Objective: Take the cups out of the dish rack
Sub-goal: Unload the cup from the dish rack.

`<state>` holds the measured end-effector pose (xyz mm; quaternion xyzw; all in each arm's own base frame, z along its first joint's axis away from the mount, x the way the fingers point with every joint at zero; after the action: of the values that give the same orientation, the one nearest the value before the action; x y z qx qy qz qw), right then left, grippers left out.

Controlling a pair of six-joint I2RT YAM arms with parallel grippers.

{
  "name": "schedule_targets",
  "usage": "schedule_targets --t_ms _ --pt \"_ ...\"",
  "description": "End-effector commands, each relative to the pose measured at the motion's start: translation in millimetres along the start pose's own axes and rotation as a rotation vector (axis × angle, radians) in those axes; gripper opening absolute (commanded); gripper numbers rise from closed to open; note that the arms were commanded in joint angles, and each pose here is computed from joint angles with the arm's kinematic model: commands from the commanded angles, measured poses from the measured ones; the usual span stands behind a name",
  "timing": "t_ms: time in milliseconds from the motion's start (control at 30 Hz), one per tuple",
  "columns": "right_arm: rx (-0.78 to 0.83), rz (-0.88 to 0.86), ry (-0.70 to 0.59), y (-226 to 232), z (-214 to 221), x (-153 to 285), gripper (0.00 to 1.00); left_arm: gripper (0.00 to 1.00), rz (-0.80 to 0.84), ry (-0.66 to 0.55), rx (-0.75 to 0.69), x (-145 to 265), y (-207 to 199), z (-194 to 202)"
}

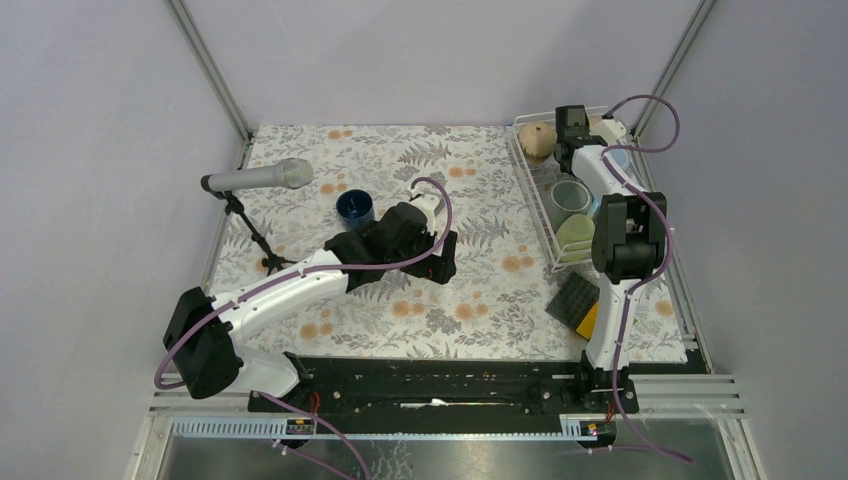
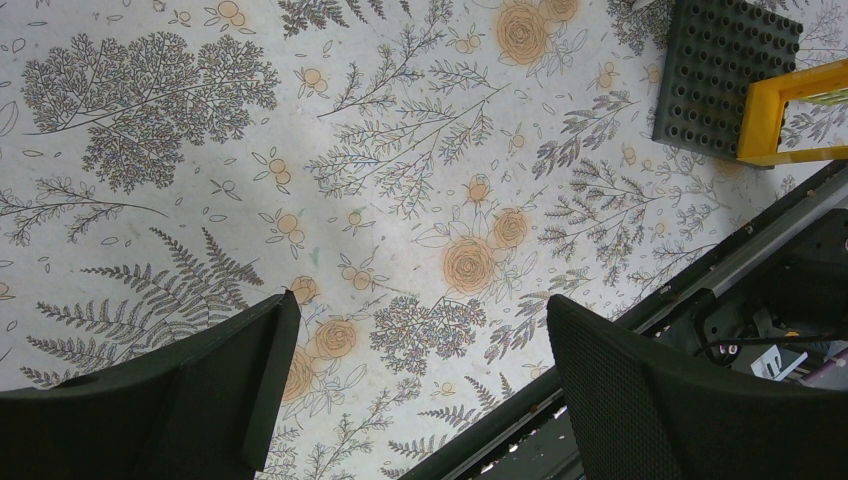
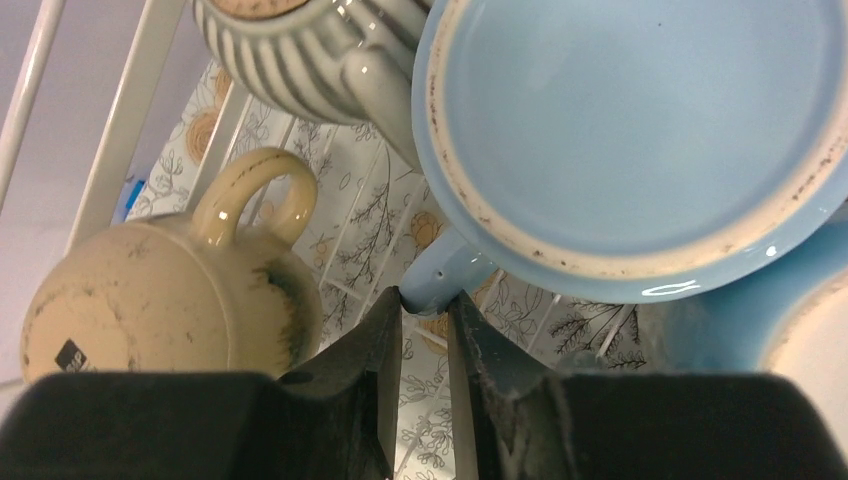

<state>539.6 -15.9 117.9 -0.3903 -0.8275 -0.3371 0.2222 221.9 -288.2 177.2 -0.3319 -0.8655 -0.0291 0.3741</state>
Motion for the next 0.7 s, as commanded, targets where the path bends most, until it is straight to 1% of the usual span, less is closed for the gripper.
schedule_targets --t_ms 0,267,433,533,667 --pt "0.059 -0.11 0.028 23 4 29 0.06 0.99 0.03 -0.065 0.007 5 -7 -13" --pt "0.15 -0.204 0.14 33 37 30 0.05 0.99 0.026 -0.061 0.007 3 -6 -11" --pt "0.17 -0.263 0.156 37 35 41 0.05 0.99 0.031 -0.055 0.01 1 -7 -11" --pt "0.2 -0.296 0.173 41 36 46 0.08 0.99 0.031 -0.05 0.011 0 -7 -10" --pt "0.24 -0.284 0.197 35 38 46 0.1 0.99 0.03 -0.048 0.01 -1 -6 -9"
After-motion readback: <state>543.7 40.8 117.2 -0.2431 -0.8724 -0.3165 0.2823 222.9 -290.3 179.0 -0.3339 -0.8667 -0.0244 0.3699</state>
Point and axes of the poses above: each gripper's point midway between its finger pads, its own x axis back along the fingers, its own y axis along the line the jaws close on, z = x × y, the point moved 2 cm from there along x, back along the fingers, and after that the axes turned 9 degrees about -x, right-handed, at the moved point
